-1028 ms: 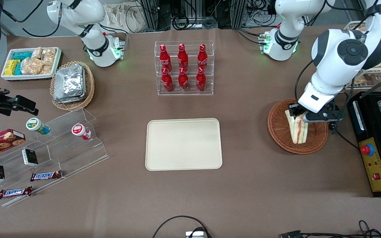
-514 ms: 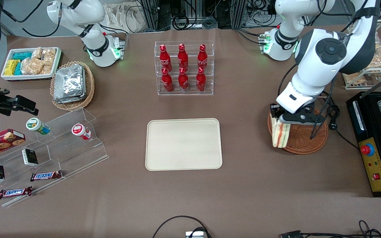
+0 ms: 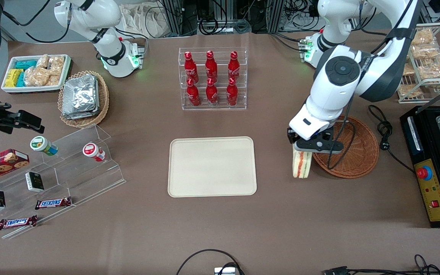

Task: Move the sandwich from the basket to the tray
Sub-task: 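Carry the sandwich with the left gripper over the cream tray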

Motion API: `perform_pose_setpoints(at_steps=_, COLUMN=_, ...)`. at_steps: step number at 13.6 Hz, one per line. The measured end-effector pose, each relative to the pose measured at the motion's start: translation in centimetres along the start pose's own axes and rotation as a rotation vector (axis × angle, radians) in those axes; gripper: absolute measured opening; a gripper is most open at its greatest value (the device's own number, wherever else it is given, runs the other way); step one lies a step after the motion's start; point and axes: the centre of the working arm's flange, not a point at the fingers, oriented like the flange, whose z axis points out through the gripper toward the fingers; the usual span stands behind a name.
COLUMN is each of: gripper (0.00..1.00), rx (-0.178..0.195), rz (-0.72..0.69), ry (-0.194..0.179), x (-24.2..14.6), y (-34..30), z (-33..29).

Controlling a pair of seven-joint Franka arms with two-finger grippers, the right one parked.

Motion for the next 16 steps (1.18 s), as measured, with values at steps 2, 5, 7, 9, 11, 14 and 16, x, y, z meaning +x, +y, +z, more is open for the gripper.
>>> perform_pose_setpoints(at_steps=2, gripper=0.37, rx=-0.005, rz=-0.004, ry=0.000, x=0.6, y=1.6, z=0.8)
perform_pose_setpoints(at_steps=5, gripper=0.37, rx=-0.014, rz=-0.022, ry=-0.003, x=1.4, y=3.6, z=2.1)
perform_pose_setpoints(at_steps=7, gripper=0.34, rx=-0.015, rz=-0.039, ry=-0.006, x=1.5, y=5.0, z=3.0)
perform_pose_setpoints(at_steps=9, gripper=0.34, rx=-0.012, rz=-0.053, ry=-0.001, x=1.4, y=6.9, z=4.0)
perform_pose_setpoints(at_steps=11, gripper=0.34, rx=-0.018, rz=-0.053, ry=0.002, x=0.9, y=10.3, z=5.0)
perform_pose_setpoints(at_steps=14, gripper=0.34, rx=-0.047, rz=-0.058, ry=-0.013, x=0.3, y=15.2, z=7.0)
perform_pose_setpoints(at_steps=16, gripper=0.34, rx=-0.055, rz=-0.053, ry=-0.044, x=0.2, y=16.4, z=9.3)
